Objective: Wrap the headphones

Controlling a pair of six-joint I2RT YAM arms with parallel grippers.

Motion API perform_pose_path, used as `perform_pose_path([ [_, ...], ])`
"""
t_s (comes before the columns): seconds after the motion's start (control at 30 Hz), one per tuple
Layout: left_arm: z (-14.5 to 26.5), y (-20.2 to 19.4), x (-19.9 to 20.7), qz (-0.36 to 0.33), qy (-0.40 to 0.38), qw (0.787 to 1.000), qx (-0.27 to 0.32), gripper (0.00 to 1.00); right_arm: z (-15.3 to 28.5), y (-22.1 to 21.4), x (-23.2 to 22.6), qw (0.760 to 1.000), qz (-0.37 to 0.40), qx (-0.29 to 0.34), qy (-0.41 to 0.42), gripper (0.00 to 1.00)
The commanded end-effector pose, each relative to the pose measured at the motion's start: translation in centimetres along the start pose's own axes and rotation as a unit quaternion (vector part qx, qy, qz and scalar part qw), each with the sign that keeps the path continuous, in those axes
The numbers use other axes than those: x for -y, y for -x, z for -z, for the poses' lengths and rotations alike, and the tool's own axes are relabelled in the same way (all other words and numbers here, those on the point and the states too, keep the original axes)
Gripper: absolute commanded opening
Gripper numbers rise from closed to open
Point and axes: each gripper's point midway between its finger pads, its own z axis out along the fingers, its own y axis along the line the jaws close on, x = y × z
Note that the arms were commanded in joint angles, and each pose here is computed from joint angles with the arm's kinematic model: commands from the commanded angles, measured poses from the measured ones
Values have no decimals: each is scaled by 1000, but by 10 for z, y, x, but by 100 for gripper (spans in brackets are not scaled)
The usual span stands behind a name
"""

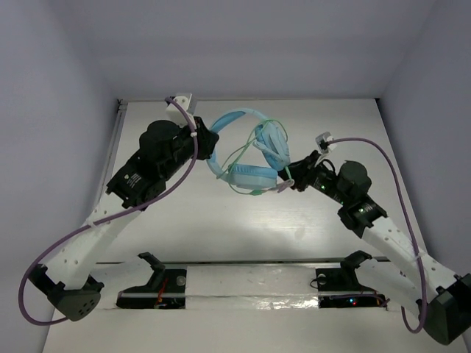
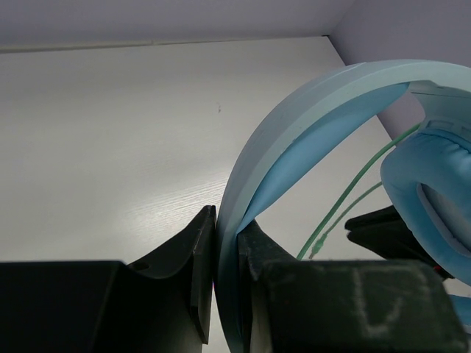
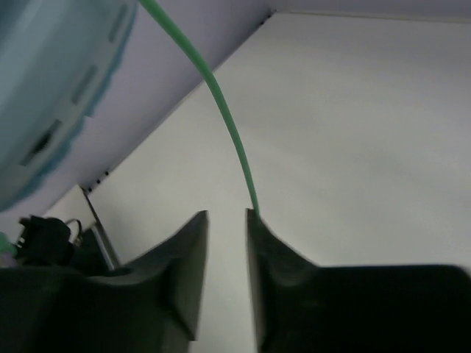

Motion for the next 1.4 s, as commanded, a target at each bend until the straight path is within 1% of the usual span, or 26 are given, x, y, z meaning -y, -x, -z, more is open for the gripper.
perform_pose_path([
  [0.0,11,60,31,45,-54,993,94,0,7,21,8,998,4,51,-37,32],
  [0.03,10,60,32,46,-57,993,93,0,3,17,13,998,1,44,-46,43],
  [0.13,10,59,35,48,-62,993,90,0,-4,23,23,996,3,53,-66,51],
  [0.17,10,59,35,48,-63,993,89,0,-8,22,33,995,1,51,-87,51],
  [0.3,14,59,34,45,-60,993,87,0,-14,27,42,993,14,52,-107,52],
  [0.37,14,59,35,45,-64,993,87,0,-18,28,37,995,17,53,-89,52],
  [0.43,14,60,36,44,-67,993,86,0,-25,20,39,996,13,38,-83,51],
  [0.53,14,60,37,43,-69,993,86,0,-31,16,42,996,9,34,-79,50],
  [0.67,11,57,36,45,-67,993,84,0,-40,4,34,999,-4,15,-41,49],
  [0.7,10,58,37,48,-68,993,87,0,-42,2,34,999,-10,15,-36,48],
  [0.77,11,58,35,58,-64,992,94,0,-46,-2,33,999,-18,17,-25,38],
  [0.8,10,62,34,64,-63,991,104,0,-44,-10,32,999,-36,16,-19,30],
  [0.83,10,64,33,69,-60,990,111,0,-43,-14,31,999,-46,18,-13,17],
  [0.87,5,60,28,84,-48,989,115,0,-44,-17,29,998,-58,19,-4,12],
  [0.9,5,66,29,94,-51,985,131,0,-44,-14,25,997,-74,31,5,7],
  [0.97,-4,56,19,115,-32,983,136,0,-47,-26,35,995,-89,31,-15,6],
  [1.0,-5,65,20,143,-39,975,163,0,-49,-32,29,994,-101,27,-11,5],
  [1.03,-7,64,17,156,-35,972,172,0,-50,-36,32,994,-108,25,-14,3],
  [1.07,-15,53,6,168,-15,970,176,0,-52,-41,33,992,-118,26,-23,2],
  [1.1,-19,56,3,186,-10,964,191,0,-56,-47,33,990,-134,24,-26,2],
  [1.13,-27,47,-11,194,21,961,198,0,-59,-50,28,990,-139,24,-22,2],
  [1.2,-34,46,-20,212,38,951,220,0,-65,-55,25,984,-176,24,-31,2],
  [1.23,-38,42,-28,222,53,947,226,0,-69,-65,15,982,-187,14,-22,3],
  [1.27,-44,30,-42,230,83,941,232,0,-72,-65,13,980,-195,21,-26,4],
  [1.3,-49,28,-46,239,88,936,242,0,-76,-63,8,974,-222,30,-29,5],
  [1.37,-57,14,-61,254,117,927,249,0,-84,-75,-7,971,-239,22,-16,7],
])
